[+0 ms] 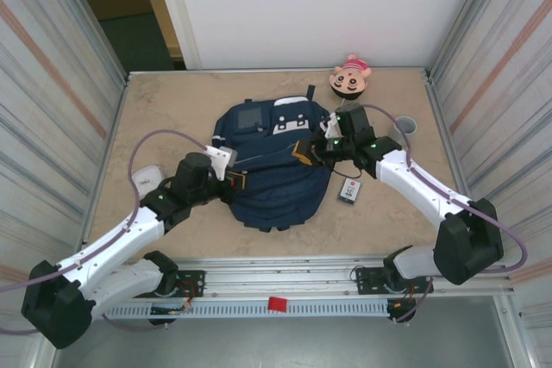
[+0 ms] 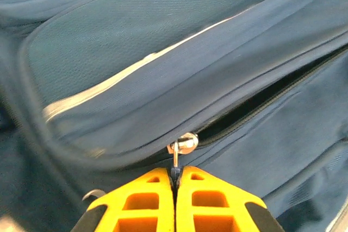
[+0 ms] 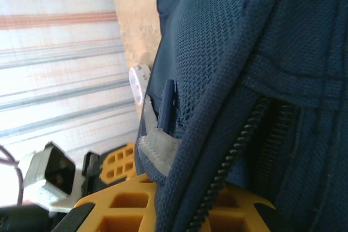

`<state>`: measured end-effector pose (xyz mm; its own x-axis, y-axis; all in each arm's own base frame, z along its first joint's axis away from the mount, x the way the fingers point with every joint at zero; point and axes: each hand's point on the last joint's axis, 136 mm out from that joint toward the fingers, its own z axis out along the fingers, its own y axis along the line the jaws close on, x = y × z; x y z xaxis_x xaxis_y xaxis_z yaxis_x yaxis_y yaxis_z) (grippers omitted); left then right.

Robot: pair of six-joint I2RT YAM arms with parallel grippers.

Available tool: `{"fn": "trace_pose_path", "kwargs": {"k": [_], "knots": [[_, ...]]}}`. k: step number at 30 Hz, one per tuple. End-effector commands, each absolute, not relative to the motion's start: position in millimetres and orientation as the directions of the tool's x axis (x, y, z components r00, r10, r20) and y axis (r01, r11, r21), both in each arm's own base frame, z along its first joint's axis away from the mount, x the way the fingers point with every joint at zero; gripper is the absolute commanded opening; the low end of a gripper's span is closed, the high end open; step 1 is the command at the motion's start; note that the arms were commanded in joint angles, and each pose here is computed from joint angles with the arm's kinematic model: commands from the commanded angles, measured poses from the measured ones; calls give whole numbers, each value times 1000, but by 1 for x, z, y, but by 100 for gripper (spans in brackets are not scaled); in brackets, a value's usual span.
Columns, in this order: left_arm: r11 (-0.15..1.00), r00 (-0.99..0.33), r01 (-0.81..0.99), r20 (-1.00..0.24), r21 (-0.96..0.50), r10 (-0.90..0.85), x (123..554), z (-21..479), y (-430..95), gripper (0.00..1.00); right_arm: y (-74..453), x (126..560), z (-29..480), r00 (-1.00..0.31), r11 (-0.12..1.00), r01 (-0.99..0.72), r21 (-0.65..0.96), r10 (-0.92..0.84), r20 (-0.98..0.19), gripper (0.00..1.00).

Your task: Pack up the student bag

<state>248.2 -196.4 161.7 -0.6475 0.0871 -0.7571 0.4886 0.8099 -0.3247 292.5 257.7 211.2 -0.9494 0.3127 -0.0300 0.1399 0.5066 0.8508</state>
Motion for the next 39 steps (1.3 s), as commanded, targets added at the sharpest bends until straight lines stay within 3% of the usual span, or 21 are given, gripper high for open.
{"fn": "trace_pose_path", "kwargs": {"k": [1, 6, 12, 17, 20, 23, 29, 32, 34, 39], "knots": [[897, -662, 372, -746, -238, 76, 263, 153, -154, 0, 249, 285, 246, -976, 478, -4, 879, 189, -107, 0], [929, -690, 293, -723, -226, 42, 275, 140, -129, 0, 249, 284, 252, -986, 448, -39, 893, 126, -107, 0], [924, -649, 323, -759, -203, 60, 296, 137, -133, 3, 259, 279, 262, -993, 410, -88, 908, 40, -114, 0], [892, -605, 408, -789, -194, 105, 311, 156, -149, 28, 261, 286, 262, -992, 418, -85, 904, 53, -117, 0], [812, -496, 559, -853, -170, 162, 301, 185, -168, 53, 263, 293, 259, -992, 418, -63, 906, 74, -104, 0], [721, -357, 690, -900, -74, 249, 283, 210, -178, 68, 264, 298, 258, -991, 410, -53, 911, 89, -98, 0], [435, -15, 875, -886, 212, 463, 241, 223, -218, 81, 270, 297, 259, -992, 406, -60, 912, 78, -100, 0], [366, 60, 877, -826, 312, 561, 242, 212, -241, 86, 272, 296, 257, -993, 408, -58, 911, 72, -95, 0], [358, 46, 879, -803, 315, 594, 251, 204, -254, 87, 274, 296, 257, -993, 406, -59, 912, 67, -94, 0], [499, -48, 804, -801, 323, 597, 298, 195, -263, 85, 276, 293, 258, -994, 400, -62, 914, 57, -92, 0]]}}
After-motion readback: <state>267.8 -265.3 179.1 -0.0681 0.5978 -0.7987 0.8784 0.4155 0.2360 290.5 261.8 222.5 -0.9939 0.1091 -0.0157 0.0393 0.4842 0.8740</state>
